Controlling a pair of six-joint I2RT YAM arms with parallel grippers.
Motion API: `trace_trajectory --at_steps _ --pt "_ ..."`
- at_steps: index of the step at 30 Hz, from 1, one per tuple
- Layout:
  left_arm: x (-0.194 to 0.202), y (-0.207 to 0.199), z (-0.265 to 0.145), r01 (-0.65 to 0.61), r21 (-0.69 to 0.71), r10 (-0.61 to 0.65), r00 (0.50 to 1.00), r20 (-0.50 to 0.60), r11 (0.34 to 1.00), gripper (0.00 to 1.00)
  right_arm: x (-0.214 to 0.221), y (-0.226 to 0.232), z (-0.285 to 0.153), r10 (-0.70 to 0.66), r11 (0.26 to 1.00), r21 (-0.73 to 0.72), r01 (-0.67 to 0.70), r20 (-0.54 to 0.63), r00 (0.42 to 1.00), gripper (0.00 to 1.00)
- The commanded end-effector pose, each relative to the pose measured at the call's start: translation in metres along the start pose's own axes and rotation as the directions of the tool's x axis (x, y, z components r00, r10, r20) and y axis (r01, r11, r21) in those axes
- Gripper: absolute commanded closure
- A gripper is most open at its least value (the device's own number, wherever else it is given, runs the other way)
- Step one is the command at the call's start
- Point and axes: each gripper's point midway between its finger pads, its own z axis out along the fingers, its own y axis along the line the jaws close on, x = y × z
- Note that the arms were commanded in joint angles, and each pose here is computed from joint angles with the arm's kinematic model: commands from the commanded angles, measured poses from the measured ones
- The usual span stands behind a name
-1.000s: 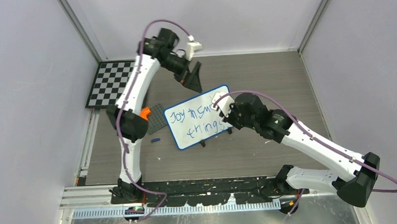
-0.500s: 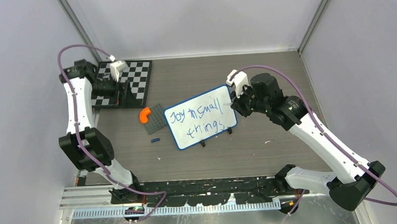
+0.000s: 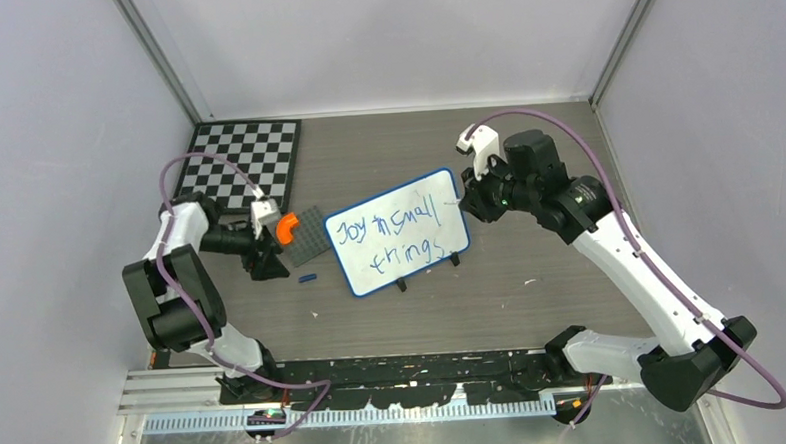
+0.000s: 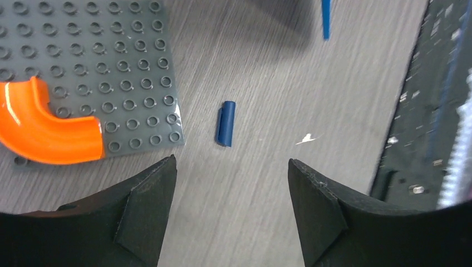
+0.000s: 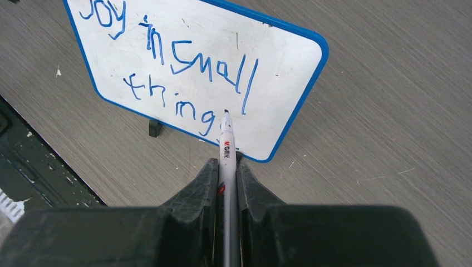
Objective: Write a sentence on the whiteboard
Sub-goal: Pick up the pen cap from the center of the board.
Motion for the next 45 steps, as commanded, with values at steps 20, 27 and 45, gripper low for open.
trace_trajectory --at_steps 20,27,45 --pt "0.070 0.020 0.071 -0.469 0.058 0.466 0.842 -0.273 0.881 0.47 -0.012 0.004 0.012 0.070 0.996 -0.059 -0.069 0.004 0.998 1.00" --pt "0.080 0.013 0.079 -0.500 0.118 0.508 0.794 -0.334 0.858 0.61 -0.019 0.006 0.013 0.078 0.994 -0.072 -0.077 0.011 0.997 1.00" --pt "-0.020 -0.096 0.014 -0.327 0.073 0.335 0.927 -0.169 0.942 1.00 -0.041 0.031 0.000 0.155 0.968 -0.206 -0.143 0.044 0.987 1.00"
